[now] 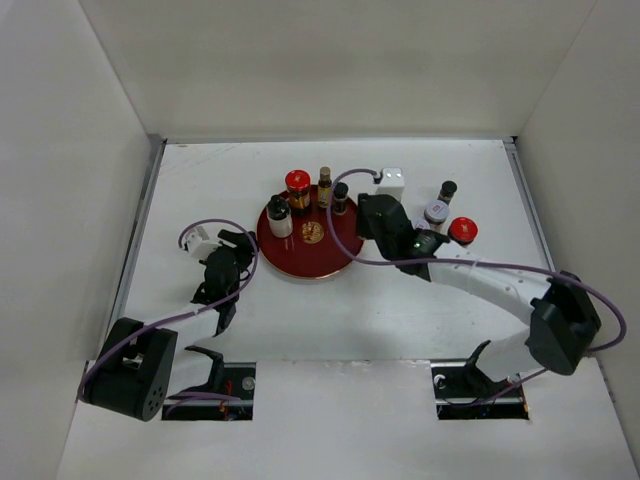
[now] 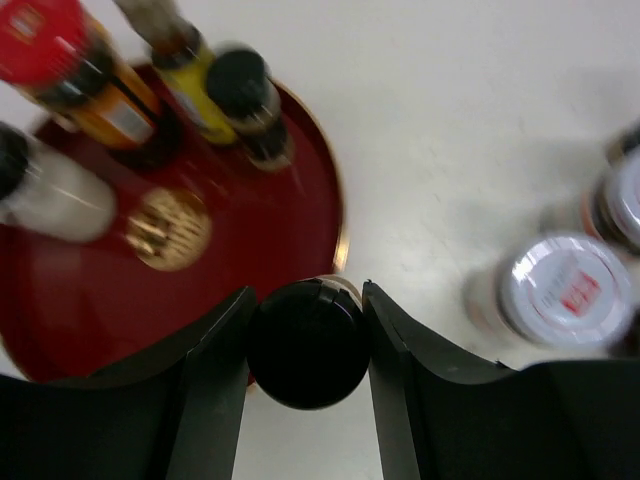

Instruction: Organize the condiment bottles

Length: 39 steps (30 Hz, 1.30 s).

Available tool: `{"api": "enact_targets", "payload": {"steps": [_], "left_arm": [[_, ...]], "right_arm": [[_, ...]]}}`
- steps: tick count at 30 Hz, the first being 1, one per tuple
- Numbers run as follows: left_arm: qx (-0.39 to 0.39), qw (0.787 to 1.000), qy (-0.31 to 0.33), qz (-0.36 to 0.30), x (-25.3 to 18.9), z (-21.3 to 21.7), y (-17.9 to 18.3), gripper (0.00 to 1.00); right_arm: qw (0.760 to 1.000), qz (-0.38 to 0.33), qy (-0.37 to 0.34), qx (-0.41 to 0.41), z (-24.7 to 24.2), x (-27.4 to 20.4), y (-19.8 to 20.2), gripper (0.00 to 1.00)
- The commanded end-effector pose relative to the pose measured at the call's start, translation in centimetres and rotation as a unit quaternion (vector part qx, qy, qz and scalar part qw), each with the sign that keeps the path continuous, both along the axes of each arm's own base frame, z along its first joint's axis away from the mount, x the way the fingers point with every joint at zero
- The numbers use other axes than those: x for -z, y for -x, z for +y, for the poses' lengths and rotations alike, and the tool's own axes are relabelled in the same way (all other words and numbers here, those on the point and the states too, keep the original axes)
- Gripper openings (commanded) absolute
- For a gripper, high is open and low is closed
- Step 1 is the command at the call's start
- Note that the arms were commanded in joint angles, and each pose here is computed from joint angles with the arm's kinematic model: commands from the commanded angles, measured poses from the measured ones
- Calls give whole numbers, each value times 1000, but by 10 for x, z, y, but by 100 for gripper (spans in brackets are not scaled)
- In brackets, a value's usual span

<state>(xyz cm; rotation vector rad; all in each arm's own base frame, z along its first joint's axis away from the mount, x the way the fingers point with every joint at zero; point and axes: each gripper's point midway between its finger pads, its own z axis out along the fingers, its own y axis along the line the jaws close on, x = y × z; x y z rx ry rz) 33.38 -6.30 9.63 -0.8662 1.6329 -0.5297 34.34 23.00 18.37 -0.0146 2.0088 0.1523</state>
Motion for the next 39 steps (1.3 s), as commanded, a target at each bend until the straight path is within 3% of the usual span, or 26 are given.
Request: {"api": "enact_targets", "payload": {"steps": [1,6,15,23,26,30,39], "left_arm": [[-1,999,16,-47,-29,-3,-11,58],[2,999,18,-46,-28,-4,-11,58],[8,999,21,-41,-25,-10,-12,58],[7,999,23,-39,-24,-9,-12,58],[7,999,22,-39,-24,-9,-13,58],[8,999,23,-41,-25,-9,-12,58],[9,999,20,-41,-25,-10,-12,58]], "right_arm": [[996,-69,-43,-38,53,-40,-35,45],[993,-73,-48,-80,110,-31,-73,45],[994,-43,-22,-101,155,8,-110,46],[996,-3,-23,-86,148,51,-111,49],[996,3,-27,-81,145,56,-108,59],[996,-4,-36,-80,141,44,-104,72],[994,-36,-63,-83,100,-12,-56,76]]}}
